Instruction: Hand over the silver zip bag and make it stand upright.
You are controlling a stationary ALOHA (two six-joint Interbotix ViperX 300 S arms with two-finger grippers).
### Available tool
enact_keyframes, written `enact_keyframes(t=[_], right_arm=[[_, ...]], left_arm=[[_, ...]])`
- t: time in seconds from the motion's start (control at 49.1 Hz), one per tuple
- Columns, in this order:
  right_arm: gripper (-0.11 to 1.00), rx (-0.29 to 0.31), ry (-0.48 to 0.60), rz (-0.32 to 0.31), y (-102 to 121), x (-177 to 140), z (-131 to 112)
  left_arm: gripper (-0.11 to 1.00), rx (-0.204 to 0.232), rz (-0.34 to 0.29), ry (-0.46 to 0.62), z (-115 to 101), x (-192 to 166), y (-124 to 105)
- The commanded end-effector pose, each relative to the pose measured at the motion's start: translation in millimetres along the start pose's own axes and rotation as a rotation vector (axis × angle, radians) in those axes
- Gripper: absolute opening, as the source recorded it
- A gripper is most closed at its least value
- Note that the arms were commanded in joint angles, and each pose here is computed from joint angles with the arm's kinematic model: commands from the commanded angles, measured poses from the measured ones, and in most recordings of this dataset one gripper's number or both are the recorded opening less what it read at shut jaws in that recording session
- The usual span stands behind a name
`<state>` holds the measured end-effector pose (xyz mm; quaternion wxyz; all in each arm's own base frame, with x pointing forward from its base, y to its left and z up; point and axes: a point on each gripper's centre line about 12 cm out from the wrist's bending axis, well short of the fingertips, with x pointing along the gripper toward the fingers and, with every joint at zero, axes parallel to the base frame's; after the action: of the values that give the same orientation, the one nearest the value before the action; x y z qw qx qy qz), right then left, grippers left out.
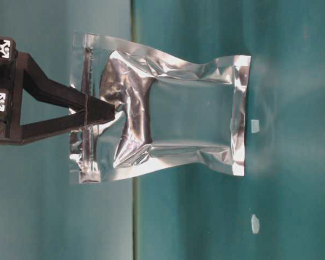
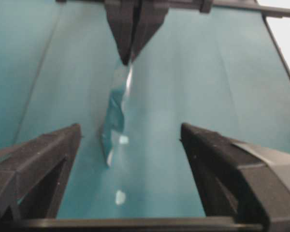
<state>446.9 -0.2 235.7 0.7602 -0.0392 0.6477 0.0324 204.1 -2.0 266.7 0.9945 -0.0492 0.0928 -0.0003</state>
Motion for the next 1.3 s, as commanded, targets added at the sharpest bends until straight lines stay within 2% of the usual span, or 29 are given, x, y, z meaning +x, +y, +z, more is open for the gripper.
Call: enact_keyframes(t=[0.0,0.081,0.265,0.509,0.795,0.978,1.284], right_arm=[[0.01,-0.016,-0.033,-0.006,1.3,-8.9,3.7],[0.01,-0.017,-0.039,-0.008,1.1,-8.5,4.3],[0.01,-0.015,-0.050,-0.009,1.0,-7.7,5.3],[0.01,-0.011,-0.051,-0.009,0.3,-6.8,5.1],[0.01,-0.002,-0.047,-0.009,-1.6,-5.5,3.9],[0.01,0.000,-0.042,-0.009,-1.5,-4.1,3.0],[0.01,0.003,-0.054,-0.010,-1.7,-4.2,4.4]], left_arm=[[0.91,-0.003,-0.003,-0.003,-4.0,4.6,0.0],[0.86,-0.006,-0.005,-0.013,-11.7,9.3,0.6],[0.90,-0.011,0.008,0.010,-37.1,25.5,5.9],[0.90,-0.016,0.032,0.043,-58.8,55.4,14.1],[0.91,-0.022,0.038,0.118,-97.2,96.7,19.3],[0.91,-0.022,0.035,0.097,-102.1,127.1,20.7],[0.91,-0.022,0.038,0.132,-117.0,175.0,24.0]])
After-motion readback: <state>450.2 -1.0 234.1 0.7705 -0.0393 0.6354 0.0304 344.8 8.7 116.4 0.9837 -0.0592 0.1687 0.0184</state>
